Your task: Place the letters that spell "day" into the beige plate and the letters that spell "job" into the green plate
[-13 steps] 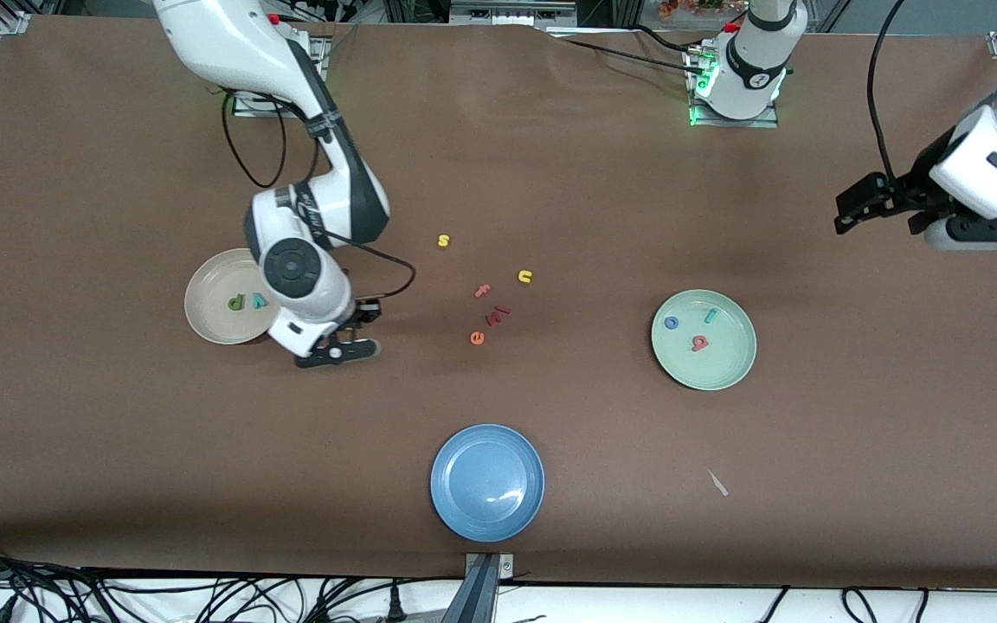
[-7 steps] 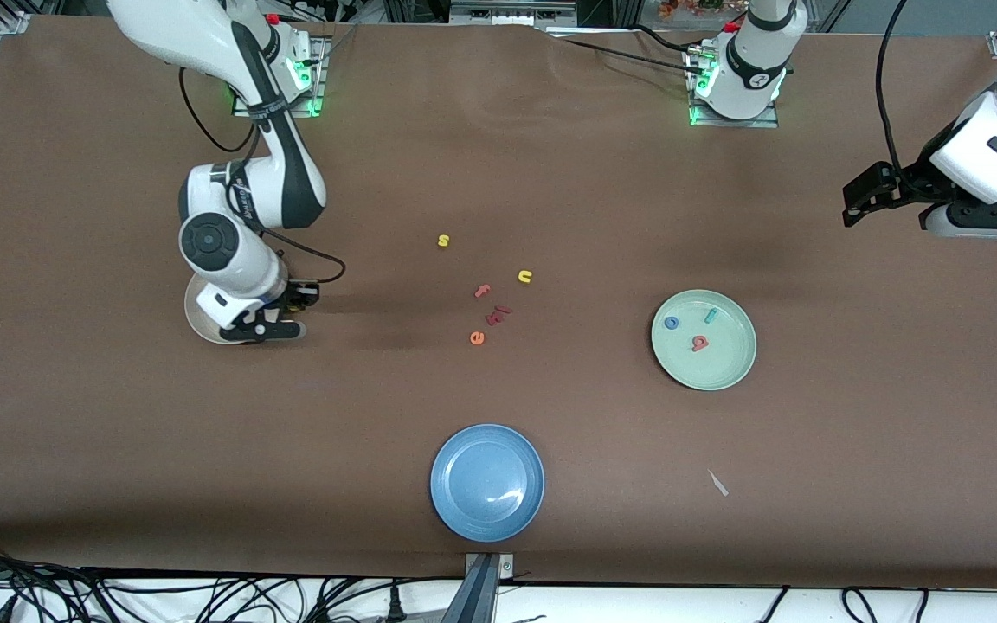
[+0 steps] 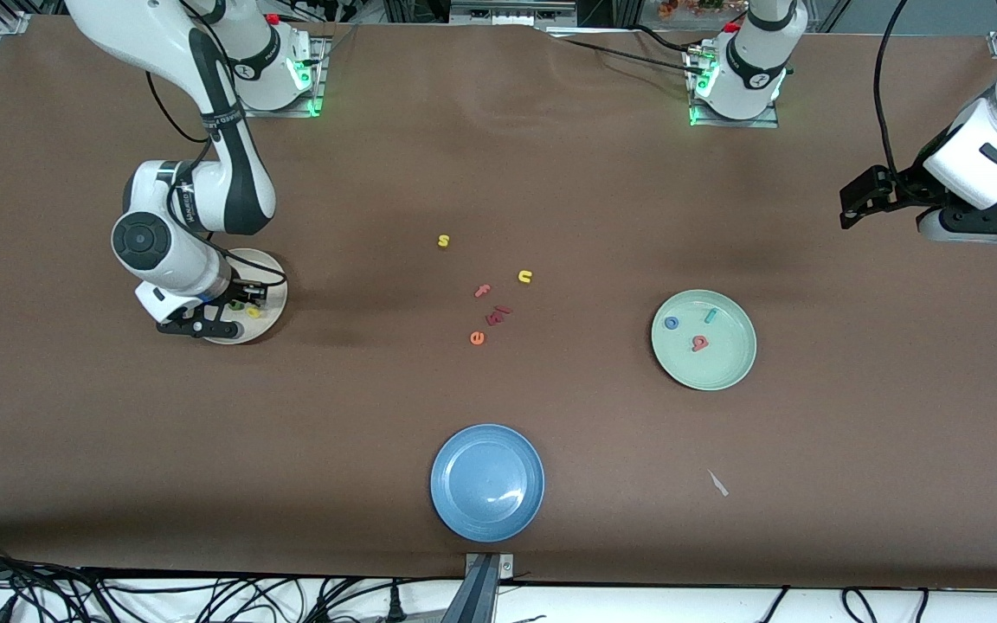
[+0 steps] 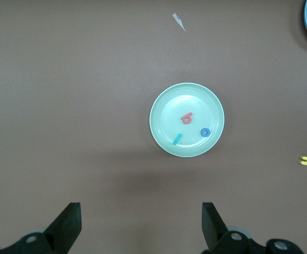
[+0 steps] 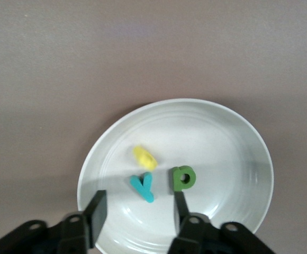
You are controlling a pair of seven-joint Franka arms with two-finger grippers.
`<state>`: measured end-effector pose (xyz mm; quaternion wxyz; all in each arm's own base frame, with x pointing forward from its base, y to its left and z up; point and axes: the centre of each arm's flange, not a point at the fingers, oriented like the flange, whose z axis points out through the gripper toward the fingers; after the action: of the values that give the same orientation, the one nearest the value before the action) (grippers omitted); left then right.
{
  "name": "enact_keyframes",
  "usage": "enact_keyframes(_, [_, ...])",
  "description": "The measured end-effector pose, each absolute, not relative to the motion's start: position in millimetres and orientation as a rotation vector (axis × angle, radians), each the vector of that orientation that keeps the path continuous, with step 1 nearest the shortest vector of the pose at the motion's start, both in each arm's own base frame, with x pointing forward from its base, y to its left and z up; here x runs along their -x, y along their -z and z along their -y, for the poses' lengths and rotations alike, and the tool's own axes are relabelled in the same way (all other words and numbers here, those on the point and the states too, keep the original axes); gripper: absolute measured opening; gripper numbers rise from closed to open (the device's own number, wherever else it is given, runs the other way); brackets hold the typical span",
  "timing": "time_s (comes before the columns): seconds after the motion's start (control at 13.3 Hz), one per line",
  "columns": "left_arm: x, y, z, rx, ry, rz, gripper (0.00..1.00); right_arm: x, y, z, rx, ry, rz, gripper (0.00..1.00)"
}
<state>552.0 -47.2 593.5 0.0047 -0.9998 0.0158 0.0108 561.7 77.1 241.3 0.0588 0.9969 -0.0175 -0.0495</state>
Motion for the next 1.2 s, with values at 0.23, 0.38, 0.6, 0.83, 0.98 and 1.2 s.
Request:
enact_keyframes(0.23, [-552.4, -592.7, 46.8, 3.132, -0.036, -0.049, 1.0, -569.8, -259.2, -95.7, -3.018, 0.223, 0.051, 0.98])
enact_keyframes(0.38, [-552.5, -592.5, 46.6, 3.132, -0.037, -0.049, 1.0, -580.2, -286.9, -113.7, -3.014, 0.302, 0.055, 1.0])
enact_keyframes(0.6, [-552.7, -592.1, 45.7, 3.132, -0.038, -0.047, 1.0, -584.6, -319.2, -143.6, -2.999, 0.394, 0.061, 1.0])
enact_keyframes(0.83, [-552.8, -592.0, 45.5, 3.132, -0.038, -0.046, 1.0, -586.5, -352.4, -162.4, -2.979, 0.475, 0.083, 1.0])
enact_keyframes(0.98, [-552.8, -592.0, 45.3, 3.132, -0.038, -0.046, 1.0, -585.3, -371.1, -181.1, -3.009, 0.479, 0.075, 1.0])
enact_keyframes(1.2, [-553.0, -591.8, 43.6, 3.132, -0.039, -0.041, 1.0, -585.5, -407.3, -178.0, -3.069, 0.424, 0.046, 1.0])
